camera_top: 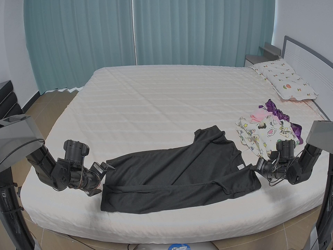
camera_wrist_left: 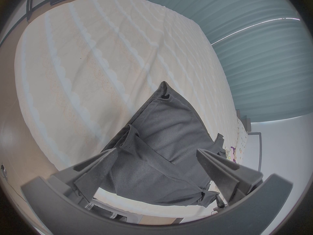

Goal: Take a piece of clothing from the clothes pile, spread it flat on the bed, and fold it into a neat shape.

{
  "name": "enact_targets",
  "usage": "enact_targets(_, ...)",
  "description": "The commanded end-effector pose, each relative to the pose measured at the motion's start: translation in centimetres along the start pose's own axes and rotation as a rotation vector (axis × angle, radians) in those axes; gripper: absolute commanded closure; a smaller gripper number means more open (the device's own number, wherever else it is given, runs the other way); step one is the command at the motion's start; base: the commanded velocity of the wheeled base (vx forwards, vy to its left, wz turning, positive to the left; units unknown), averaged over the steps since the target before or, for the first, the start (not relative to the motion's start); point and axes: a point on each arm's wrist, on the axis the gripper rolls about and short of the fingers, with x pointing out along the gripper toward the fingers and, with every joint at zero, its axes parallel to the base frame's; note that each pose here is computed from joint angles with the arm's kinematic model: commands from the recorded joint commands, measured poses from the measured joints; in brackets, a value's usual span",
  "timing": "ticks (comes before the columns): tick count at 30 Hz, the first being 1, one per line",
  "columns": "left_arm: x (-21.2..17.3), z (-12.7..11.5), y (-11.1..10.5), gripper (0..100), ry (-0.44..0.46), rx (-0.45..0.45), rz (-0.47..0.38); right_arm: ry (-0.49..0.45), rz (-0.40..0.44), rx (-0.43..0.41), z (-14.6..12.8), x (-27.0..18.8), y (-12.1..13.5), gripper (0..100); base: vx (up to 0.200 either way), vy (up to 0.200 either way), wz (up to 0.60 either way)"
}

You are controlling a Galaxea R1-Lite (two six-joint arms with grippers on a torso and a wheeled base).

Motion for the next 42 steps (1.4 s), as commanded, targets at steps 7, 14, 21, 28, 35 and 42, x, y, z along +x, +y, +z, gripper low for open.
enact_targets(7, 0.0, 0.0, 0.0, 0, 0.0, 0.0, 0.0, 0.022, -0.009, 0.006, -0.5, 0.8, -0.4, 100, 0.0, 0.0, 0.0)
enact_targets(14, 0.1, 0.2, -0.1, 0, -0.004, -0.001, -0.005, 0.022, -0.009, 0.011, -0.5, 0.7, -0.4, 0, 0.0, 0.0, 0.0)
enact_targets(21, 0.4, 0.3, -0.5, 0, -0.015, 0.059, -0.005, 0.019, -0.005, 0.005, -0.6, 0.6, -0.2, 0, 0.0, 0.0, 0.0)
enact_targets(28, 1.7, -1.1, -0.2, 0, -0.013, 0.121, 0.054, 0.021, -0.003, 0.004, -0.6, 0.7, -0.2, 0, 0.0, 0.0, 0.0)
enact_targets(35, 3.6, -2.6, 0.0, 0, -0.067, 0.21, 0.134, 0.02, -0.005, 0.003, -0.6, 0.7, -0.2, 0, 0.0, 0.0, 0.0)
enact_targets(42, 4.3, -3.1, -0.5, 0, -0.084, 0.229, 0.141, 0.022, -0.005, 0.002, -0.6, 0.7, -0.2, 0, 0.0, 0.0, 0.0)
